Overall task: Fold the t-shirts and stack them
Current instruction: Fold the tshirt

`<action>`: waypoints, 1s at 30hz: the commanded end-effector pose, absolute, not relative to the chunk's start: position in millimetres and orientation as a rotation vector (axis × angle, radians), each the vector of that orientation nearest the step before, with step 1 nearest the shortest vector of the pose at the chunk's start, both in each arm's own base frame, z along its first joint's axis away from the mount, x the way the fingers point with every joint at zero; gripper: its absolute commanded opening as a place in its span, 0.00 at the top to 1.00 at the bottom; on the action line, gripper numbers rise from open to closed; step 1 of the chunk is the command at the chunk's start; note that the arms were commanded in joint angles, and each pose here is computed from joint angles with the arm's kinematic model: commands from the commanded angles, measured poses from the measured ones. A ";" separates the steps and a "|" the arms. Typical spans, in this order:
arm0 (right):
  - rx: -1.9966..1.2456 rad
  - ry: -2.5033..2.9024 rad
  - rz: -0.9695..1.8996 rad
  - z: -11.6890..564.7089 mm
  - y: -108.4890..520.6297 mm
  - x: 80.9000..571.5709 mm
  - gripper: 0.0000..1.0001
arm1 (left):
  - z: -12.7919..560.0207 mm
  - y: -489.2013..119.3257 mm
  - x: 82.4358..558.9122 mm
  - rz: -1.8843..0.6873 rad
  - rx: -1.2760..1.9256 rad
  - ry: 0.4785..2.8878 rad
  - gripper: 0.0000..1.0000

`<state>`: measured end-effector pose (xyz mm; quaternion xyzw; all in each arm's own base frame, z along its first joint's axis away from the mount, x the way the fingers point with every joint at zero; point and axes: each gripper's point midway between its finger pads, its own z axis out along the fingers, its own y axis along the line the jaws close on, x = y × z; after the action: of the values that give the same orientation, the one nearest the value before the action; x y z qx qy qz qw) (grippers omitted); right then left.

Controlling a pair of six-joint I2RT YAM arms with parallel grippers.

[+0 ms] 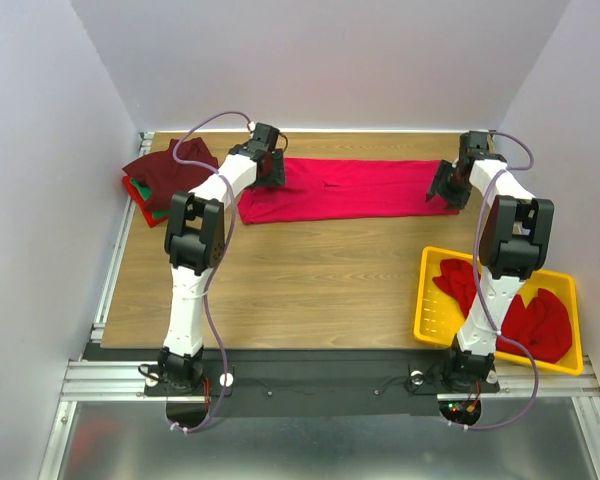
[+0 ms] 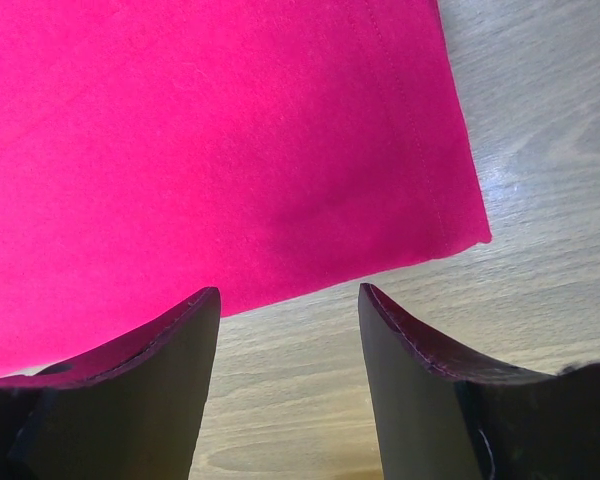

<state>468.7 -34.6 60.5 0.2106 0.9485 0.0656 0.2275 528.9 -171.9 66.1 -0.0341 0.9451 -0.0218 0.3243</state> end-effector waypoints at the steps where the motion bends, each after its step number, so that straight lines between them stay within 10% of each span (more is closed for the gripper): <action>1: 0.570 2.560 0.173 81.7 -33.5 469.8 0.37 | 106.4 -168.9 538.6 -0.099 -0.118 2.387 0.24; 30: 0.564 2.573 0.174 78.3 -32.6 465.0 0.37 | 87.1 -177.0 554.5 -0.105 -0.066 2.411 0.51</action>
<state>460.4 -34.2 53.5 0.2120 0.9510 0.0628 0.2160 558.7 -178.4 63.4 -0.0304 0.9397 -0.0319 0.3392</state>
